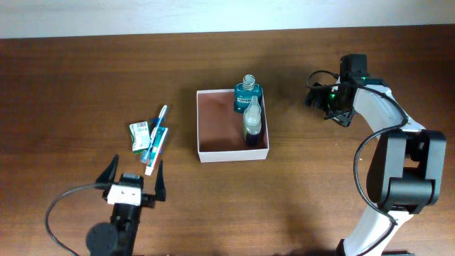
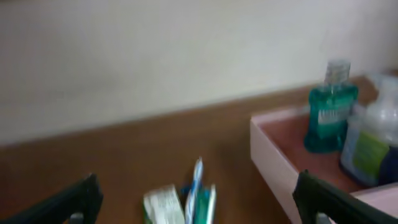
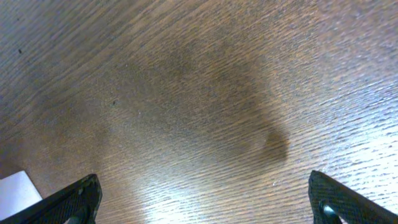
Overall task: Pack container
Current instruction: 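Move the left gripper down onto the green Dettol soap bar and grasp it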
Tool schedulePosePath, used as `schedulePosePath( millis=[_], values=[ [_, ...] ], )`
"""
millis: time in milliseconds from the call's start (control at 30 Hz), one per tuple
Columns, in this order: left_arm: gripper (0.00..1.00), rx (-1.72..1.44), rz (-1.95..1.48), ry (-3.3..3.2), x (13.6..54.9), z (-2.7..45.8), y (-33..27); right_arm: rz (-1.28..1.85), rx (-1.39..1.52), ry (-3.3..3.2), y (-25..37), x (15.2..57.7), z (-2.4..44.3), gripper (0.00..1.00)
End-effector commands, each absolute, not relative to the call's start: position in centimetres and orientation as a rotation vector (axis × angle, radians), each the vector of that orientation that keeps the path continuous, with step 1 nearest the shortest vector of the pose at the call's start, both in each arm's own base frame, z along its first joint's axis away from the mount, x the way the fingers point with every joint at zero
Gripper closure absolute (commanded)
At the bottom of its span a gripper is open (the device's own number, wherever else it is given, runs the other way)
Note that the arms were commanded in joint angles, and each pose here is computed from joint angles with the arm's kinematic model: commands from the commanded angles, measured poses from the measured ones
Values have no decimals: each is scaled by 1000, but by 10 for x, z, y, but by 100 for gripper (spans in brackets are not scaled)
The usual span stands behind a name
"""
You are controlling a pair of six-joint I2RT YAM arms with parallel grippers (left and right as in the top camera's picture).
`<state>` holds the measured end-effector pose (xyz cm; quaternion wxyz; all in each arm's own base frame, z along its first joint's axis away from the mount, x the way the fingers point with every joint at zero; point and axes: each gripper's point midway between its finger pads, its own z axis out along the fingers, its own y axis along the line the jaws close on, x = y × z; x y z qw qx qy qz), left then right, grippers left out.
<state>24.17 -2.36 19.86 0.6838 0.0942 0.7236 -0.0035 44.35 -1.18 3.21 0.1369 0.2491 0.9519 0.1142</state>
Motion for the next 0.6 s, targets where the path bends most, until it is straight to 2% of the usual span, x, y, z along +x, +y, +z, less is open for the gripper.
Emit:
schedulePosePath(
  millis=[0,200,300,500,567],
  values=[
    [1,186,36,1705,248,244,-15,304,731,2768,-16,441,25,1],
    [1,224,-31,2020,293,287,-21,304,731,2768,-16,441,25,1],
    [1,259,-107,2137,306,290,-31,304,731,2768,-16,441,25,1],
    [1,247,-126,2335,326,250,-29,304,731,2768,-16,441,25,1],
    [1,70,-80,2411,333,233,-14,304,731,2768,-16,441,25,1]
  ],
)
